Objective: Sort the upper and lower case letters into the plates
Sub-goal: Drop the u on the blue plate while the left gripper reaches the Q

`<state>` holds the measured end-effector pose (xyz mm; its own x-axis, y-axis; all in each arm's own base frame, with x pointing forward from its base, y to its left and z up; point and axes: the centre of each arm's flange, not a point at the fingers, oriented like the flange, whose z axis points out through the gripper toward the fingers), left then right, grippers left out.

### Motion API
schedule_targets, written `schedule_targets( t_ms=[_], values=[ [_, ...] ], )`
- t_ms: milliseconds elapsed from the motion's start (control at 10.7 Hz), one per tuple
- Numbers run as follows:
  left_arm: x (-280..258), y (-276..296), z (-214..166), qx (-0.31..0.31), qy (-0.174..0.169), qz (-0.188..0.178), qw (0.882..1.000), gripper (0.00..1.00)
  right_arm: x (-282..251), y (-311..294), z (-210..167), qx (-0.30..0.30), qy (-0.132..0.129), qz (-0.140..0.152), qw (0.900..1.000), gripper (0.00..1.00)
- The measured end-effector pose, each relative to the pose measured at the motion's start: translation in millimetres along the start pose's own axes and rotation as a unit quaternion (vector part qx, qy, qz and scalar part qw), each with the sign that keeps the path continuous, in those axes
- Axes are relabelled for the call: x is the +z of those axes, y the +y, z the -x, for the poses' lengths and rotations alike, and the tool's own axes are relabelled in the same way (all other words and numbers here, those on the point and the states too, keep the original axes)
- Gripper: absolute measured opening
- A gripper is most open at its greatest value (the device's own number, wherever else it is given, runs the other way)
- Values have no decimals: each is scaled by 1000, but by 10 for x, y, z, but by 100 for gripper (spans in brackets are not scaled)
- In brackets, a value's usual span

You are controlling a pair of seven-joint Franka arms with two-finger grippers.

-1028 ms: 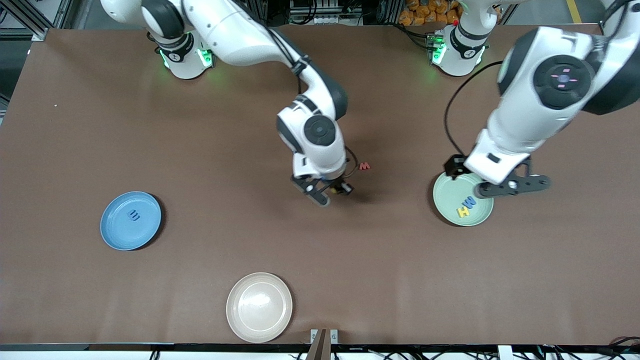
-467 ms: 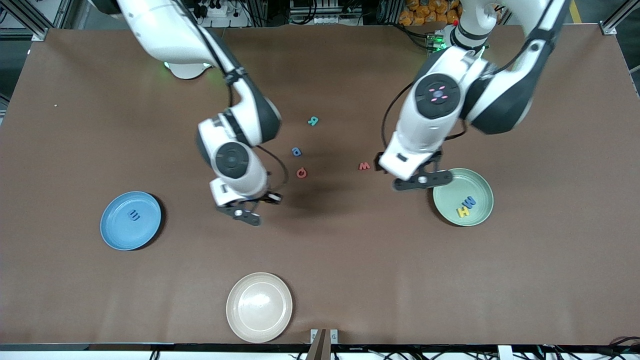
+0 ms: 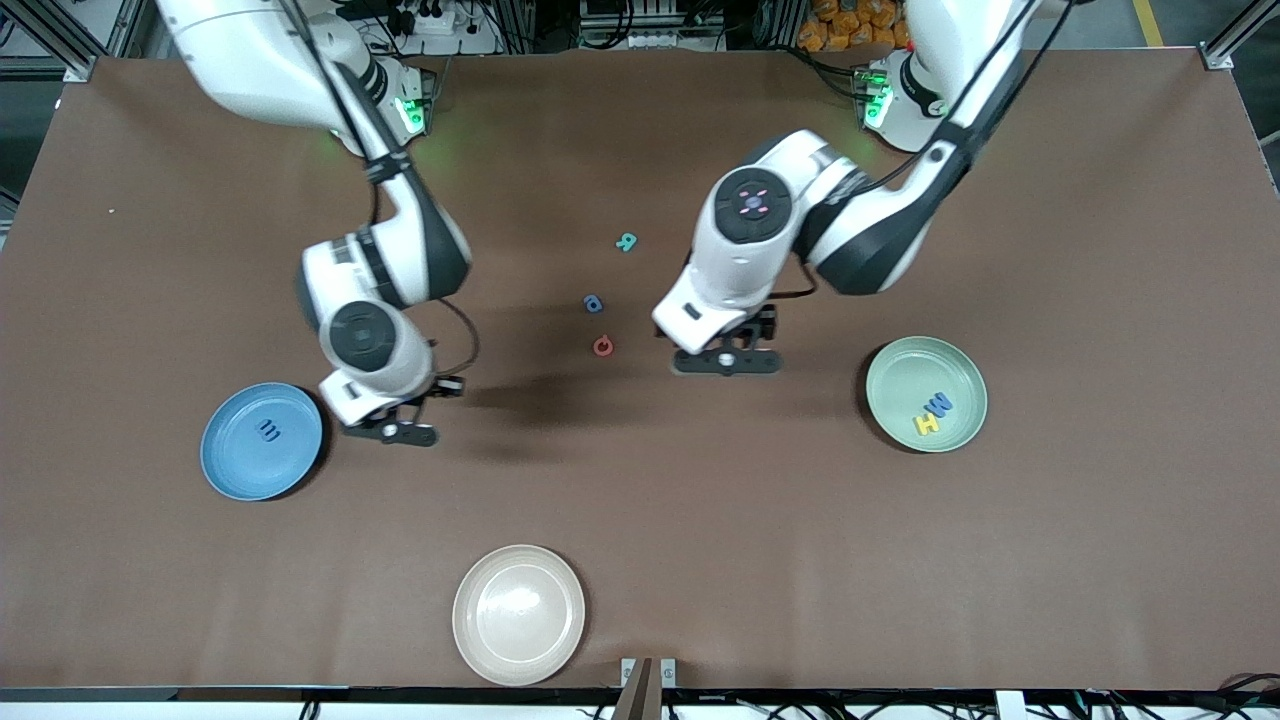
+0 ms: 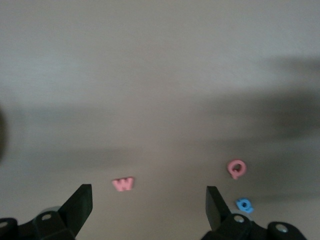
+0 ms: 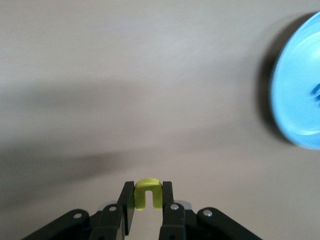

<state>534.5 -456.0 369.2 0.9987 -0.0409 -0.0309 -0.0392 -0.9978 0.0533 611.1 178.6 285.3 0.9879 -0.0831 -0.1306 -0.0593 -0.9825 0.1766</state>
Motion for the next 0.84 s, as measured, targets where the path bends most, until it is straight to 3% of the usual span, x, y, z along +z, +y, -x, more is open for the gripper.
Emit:
schedule_targets(
  t_ms=[374, 654, 841],
  values=[
    [634, 669, 168, -5, 3, 25, 1000, 100, 181, 1446, -383, -59, 12, -23, 998, 26],
    [1167, 959, 381, 4, 13, -13, 1000, 100, 400, 1762, -427, -92, 11, -27, 995, 26],
    [1336, 1146, 501, 3, 14, -18, 1000, 100, 618, 2049, -485, -97, 13, -30, 995, 26]
  ],
)
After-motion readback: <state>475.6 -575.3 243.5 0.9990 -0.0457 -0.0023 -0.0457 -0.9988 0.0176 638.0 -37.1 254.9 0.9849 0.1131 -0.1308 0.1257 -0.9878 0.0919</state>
